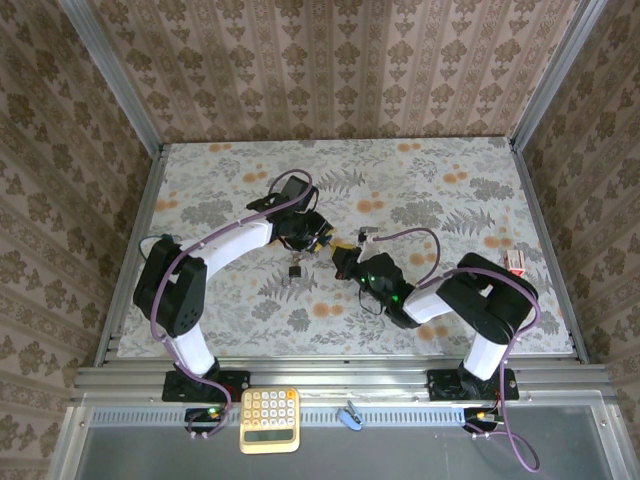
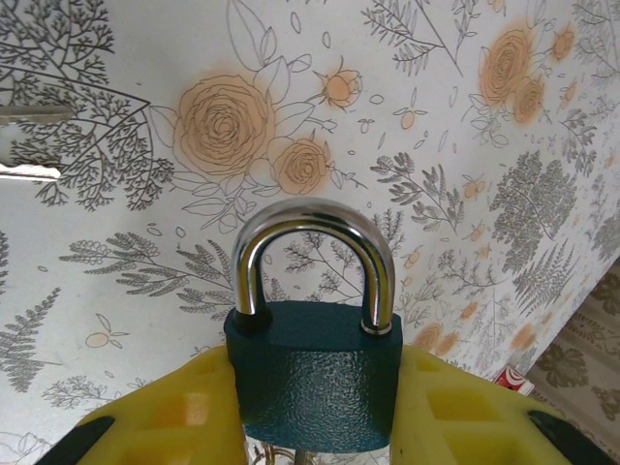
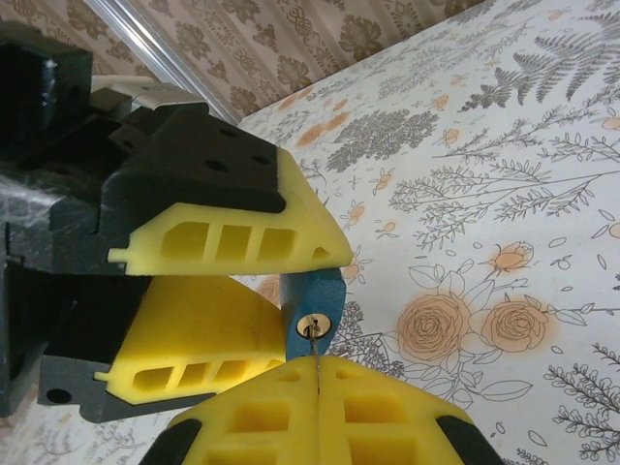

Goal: Unlock with the key

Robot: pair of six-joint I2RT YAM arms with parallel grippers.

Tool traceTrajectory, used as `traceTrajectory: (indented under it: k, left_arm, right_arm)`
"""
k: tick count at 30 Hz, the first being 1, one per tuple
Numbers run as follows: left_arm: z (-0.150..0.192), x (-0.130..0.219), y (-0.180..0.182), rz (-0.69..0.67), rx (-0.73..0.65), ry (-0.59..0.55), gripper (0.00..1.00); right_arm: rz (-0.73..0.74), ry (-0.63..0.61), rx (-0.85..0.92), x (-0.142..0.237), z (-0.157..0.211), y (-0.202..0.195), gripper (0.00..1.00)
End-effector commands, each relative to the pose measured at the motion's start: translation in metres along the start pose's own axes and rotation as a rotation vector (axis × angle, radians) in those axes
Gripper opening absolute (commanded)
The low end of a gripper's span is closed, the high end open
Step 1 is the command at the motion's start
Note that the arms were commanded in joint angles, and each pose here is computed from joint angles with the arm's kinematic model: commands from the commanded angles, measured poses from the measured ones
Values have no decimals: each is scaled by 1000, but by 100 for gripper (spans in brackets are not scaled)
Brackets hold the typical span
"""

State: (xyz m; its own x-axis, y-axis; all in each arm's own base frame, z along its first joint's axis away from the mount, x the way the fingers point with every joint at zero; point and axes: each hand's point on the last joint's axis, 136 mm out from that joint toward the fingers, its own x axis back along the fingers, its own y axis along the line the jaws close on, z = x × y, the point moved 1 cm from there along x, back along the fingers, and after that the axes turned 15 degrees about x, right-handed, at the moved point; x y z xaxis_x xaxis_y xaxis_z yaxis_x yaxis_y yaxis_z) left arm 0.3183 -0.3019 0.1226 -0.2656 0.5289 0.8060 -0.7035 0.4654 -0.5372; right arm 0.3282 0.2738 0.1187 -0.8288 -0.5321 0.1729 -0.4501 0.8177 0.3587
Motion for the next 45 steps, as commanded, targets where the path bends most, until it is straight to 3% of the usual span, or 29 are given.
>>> traceTrajectory:
  k: [1,11,21,29,35,38,45]
  left_arm:
    - [44,17,-5,24,-16,174,28]
    - [44,17,-5,28,-20,172,28]
    - [49,16,-5,24,-36,186,28]
    - [52,15,-4,15,-38,199,28]
    - [54,13,-6,11,-38,210,28]
    - [54,14,-6,13,-38,208,28]
    - [55,14,-6,12,-43,209,28]
  right_arm:
    - [4,-6,-122,-2,-9,-11,0]
    - [-60,-5,-426,-3,-5,-13,0]
    - [-59,5,-410,-15,-3,-19,0]
    - [-48,29,-29,-13,-17,4,0]
    - [-37,33,74,-10,-16,2,0]
    - [-33,24,36,-10,-17,1,0]
    - [-67,-19,-253,-15,-27,-7,0]
